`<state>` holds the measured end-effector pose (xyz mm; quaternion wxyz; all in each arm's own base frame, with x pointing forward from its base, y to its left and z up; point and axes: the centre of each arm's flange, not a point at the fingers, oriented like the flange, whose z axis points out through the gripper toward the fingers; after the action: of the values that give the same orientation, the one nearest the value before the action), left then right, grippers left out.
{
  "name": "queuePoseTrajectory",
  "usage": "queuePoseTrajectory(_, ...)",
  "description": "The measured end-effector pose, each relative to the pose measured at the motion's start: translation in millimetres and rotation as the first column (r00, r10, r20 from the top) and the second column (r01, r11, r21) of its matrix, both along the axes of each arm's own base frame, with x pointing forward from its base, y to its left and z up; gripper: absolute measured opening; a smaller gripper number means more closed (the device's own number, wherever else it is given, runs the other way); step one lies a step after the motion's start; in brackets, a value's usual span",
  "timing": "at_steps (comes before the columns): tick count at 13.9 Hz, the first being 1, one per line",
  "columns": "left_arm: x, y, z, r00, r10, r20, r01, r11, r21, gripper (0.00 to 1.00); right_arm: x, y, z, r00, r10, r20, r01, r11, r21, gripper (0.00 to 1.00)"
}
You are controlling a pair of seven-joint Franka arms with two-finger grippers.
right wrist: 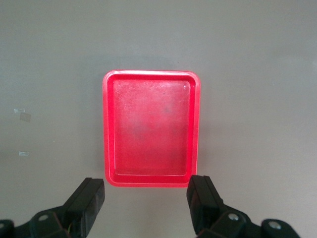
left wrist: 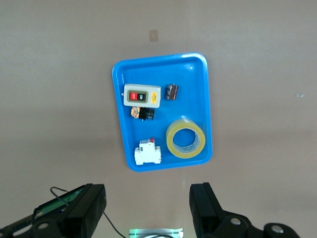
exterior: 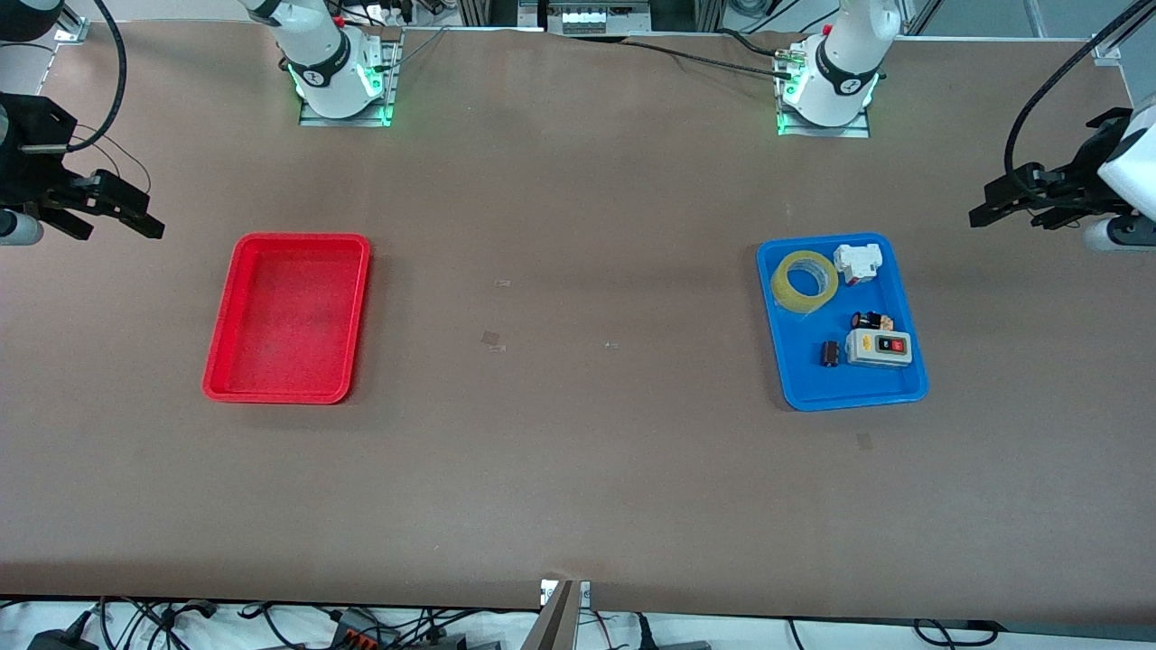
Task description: Place and move tape with both arms
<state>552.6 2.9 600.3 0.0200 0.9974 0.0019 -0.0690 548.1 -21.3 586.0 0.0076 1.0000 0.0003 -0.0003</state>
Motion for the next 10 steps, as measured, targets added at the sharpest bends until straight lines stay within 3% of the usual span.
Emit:
queuePoseTrajectory(3, 0.1, 0.0, -25.6, 1.0, 0.001, -0.026, -0.001, 1.0, 0.0, 1.0, -0.3, 0.9, -0.6, 1.0, 0.002, -0.004, -0.002, 1.0, 0.0, 1.0)
queuePoseTrajectory(6, -6.1, -3.1, -71.6, 1.0, 0.001, -0.004, -0.001, 1.0, 0.003, 1.0, -0.3, 1.0, -2.5, 1.0, 0.002, -0.01, -0.002, 1.0, 0.0, 1.0)
queuePoseTrajectory(10, -51.8, -27.2, -173.2, 0.997, -0.036, 0.069, 0.035, 0.999, 0.018, 1.0, 0.5, 1.8, -4.7, 1.0, 0.007, -0.014, -0.007, 1.0, 0.001, 1.0)
